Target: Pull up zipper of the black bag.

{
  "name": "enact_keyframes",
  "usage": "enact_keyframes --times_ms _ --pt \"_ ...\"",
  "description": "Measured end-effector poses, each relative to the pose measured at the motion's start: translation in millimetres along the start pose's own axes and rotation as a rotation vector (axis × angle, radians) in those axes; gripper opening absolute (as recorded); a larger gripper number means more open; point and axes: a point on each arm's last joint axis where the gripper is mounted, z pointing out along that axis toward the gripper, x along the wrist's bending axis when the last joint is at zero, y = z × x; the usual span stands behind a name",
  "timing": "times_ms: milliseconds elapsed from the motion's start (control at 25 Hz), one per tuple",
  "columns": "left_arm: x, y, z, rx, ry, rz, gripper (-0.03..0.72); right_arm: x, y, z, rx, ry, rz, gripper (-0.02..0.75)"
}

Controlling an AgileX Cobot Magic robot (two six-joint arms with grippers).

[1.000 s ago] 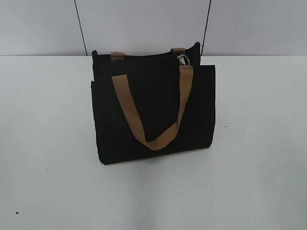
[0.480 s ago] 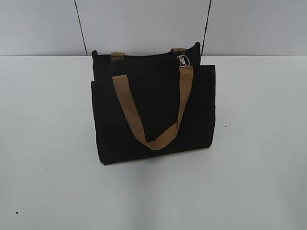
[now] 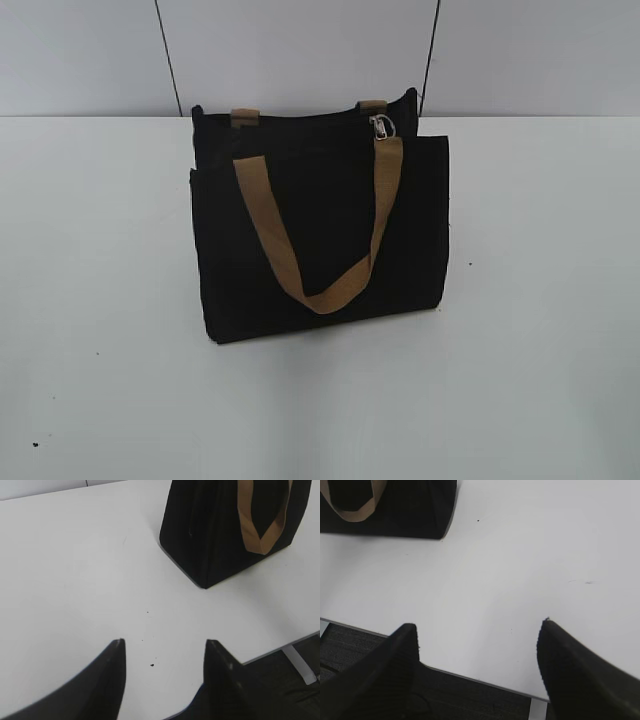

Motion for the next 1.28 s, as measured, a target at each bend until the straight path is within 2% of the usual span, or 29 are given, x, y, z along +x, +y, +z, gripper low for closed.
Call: enact_keyframes --times_ms 400,640,880,1080,1280 --pt "0.0 0.3 0.0 -0.003 0.009 -0.005 0.377 0.6 0.3 0.1 -0.002 0.007 0.003 0.564" --pt "-0.6 0.4 -0.1 -0.005 0.121 -0.063 0.341 0.5 0.4 0.2 -0.002 -0.016 0.02 0.563" --pt "-2.5 -2.0 -4.4 -0.037 0.245 -0.122 0.314 2.1 -5.2 -8.1 -0.08 -0.13 0.088 0.563" --pt "-3.8 -2.1 -4.7 -0.04 0.35 -0.174 0.312 2.7 -5.1 -8.0 -0.084 -0.193 0.13 0.563" --pt "-4.6 -2.0 -4.4 -0.041 0.382 -0.194 0.312 2.7 -5.0 -7.9 -0.084 -0.204 0.137 0.563"
